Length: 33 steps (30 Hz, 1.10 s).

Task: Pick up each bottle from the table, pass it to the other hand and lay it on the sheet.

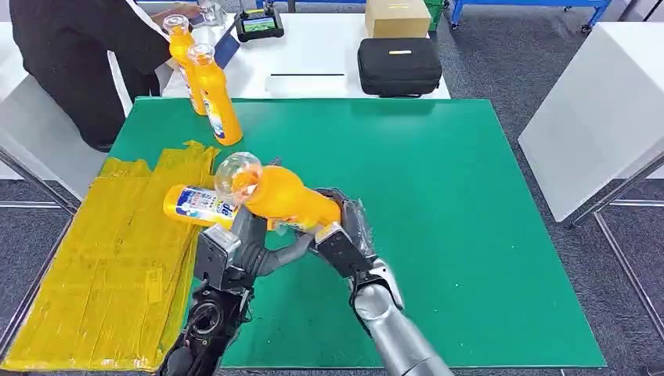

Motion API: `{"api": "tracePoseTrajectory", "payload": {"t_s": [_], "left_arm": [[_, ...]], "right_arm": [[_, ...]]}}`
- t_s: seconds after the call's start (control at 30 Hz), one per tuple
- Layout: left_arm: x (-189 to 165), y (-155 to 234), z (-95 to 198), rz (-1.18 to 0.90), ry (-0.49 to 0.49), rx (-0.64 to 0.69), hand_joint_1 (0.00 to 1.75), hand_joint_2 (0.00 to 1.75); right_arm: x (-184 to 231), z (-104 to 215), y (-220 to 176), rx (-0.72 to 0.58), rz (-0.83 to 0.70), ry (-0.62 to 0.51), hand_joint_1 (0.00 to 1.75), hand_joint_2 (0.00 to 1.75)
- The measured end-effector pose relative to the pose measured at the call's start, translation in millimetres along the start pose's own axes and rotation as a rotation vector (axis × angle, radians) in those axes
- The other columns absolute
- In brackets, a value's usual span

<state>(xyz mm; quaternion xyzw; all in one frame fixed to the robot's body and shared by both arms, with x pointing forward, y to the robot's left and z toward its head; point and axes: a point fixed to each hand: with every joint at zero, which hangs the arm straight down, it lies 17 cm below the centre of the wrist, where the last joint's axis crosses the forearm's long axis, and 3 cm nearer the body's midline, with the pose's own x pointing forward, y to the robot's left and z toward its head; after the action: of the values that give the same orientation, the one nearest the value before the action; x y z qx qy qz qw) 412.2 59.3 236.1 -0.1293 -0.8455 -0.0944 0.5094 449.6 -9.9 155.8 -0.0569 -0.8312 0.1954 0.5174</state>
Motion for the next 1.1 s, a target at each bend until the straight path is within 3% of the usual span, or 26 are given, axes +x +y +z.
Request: {"api": "tracePoseTrajectory", "payload": {"t_s": [0.17, 0.33, 0.7, 0.73, 0.77, 1.1], "left_arm": [[1.1, 17.0, -5.2, 0.059, -0.004, 0.041, 0.00, 1.75], [-9.3, 35.5, -0.1, 0.110, 0.006, 0.080, 0.00, 1.75], [-28.4, 56.6, 11.9, 0.178, 0.051, 0.139, 0.00, 1.75], [-28.8, 57.6, 12.2, 0.177, 0.052, 0.142, 0.10, 1.75], [-29.1, 58.5, 12.4, 0.177, 0.053, 0.144, 1.75, 1.75], [-33.8, 67.5, 18.1, 0.242, 0.060, 0.190, 1.75, 1.75]], "right_arm": [[23.3, 5.3, 42.9, 0.070, 0.055, -0.074, 1.75, 1.75], [24.7, 21.8, 78.9, 0.169, 0.040, -0.072, 1.75, 1.75], [13.7, 29.7, 95.5, 0.247, 0.093, -0.074, 1.75, 1.75], [12.9, 30.1, 95.7, 0.249, 0.095, -0.073, 1.75, 1.75], [12.7, 30.4, 96.0, 0.251, 0.096, -0.075, 1.75, 1.75], [10.1, 32.7, 96.9, 0.259, 0.103, -0.086, 1.75, 1.75]]}}
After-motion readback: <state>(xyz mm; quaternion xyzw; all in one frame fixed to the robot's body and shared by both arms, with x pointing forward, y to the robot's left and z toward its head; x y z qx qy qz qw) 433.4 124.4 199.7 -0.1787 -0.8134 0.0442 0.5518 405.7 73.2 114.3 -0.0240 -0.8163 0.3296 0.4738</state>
